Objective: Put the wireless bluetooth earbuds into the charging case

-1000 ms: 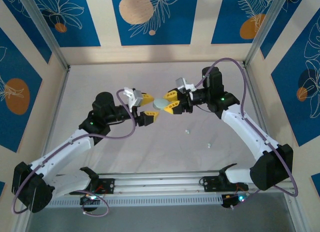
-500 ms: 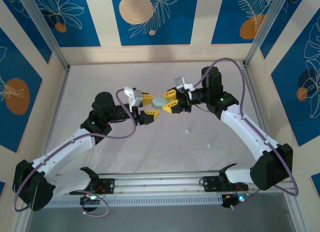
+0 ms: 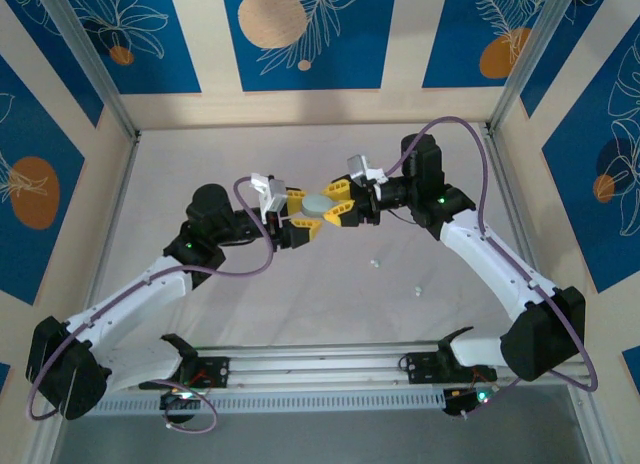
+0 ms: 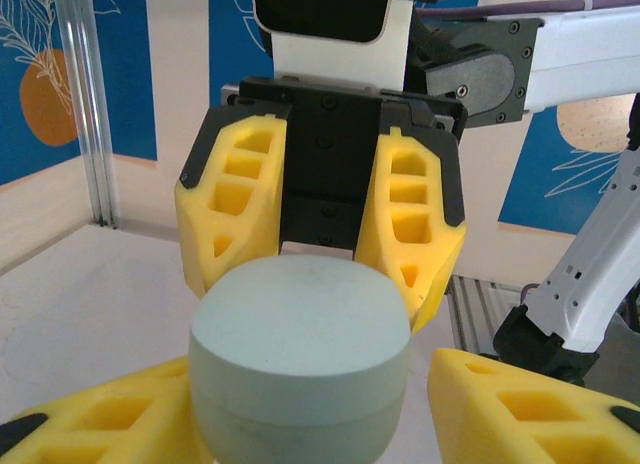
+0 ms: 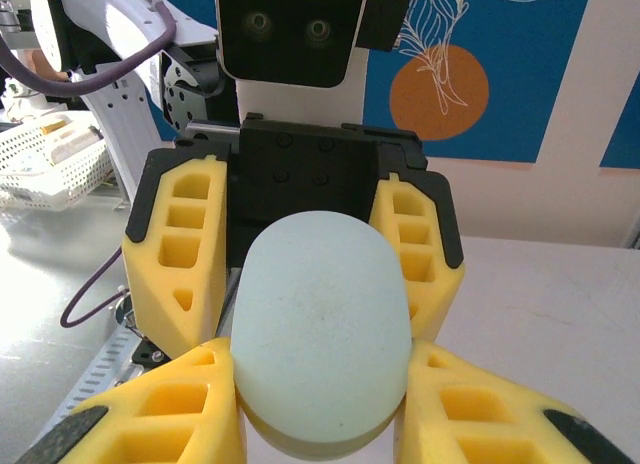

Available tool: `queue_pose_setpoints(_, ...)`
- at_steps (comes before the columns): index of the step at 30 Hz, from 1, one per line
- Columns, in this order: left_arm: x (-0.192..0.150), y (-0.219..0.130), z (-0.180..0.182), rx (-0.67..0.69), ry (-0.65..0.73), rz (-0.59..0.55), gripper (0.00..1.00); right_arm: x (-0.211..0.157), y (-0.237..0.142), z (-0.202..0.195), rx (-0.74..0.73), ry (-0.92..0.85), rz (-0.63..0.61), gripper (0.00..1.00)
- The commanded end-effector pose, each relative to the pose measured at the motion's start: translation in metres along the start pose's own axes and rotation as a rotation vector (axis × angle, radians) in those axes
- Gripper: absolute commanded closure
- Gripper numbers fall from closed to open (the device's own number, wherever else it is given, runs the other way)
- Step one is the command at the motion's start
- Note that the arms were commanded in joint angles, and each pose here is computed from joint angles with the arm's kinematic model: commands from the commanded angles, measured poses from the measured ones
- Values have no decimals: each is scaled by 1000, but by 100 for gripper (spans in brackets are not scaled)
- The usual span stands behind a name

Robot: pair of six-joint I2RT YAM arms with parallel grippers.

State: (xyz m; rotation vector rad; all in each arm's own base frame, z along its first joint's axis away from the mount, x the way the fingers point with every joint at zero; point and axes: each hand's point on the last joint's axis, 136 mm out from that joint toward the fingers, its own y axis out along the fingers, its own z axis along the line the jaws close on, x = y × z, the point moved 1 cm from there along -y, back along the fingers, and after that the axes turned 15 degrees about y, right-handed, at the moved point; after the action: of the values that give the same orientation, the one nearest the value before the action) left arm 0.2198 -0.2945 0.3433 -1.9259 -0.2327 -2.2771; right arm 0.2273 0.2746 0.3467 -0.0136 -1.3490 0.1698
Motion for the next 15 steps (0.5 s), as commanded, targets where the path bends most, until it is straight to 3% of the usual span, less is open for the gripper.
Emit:
queue_pose_setpoints(1,12,1,-6,-17,28,-57,44,-7,1,2,3,3,6,72)
queue_pose_setpoints(8,12,1,-5,-11,36,-55,49,-8,0,4,11,3,5,72)
queue_pose_setpoints(15,15,-1,-2,20,58,-66,47,-8,-2,5,21,7,5,72)
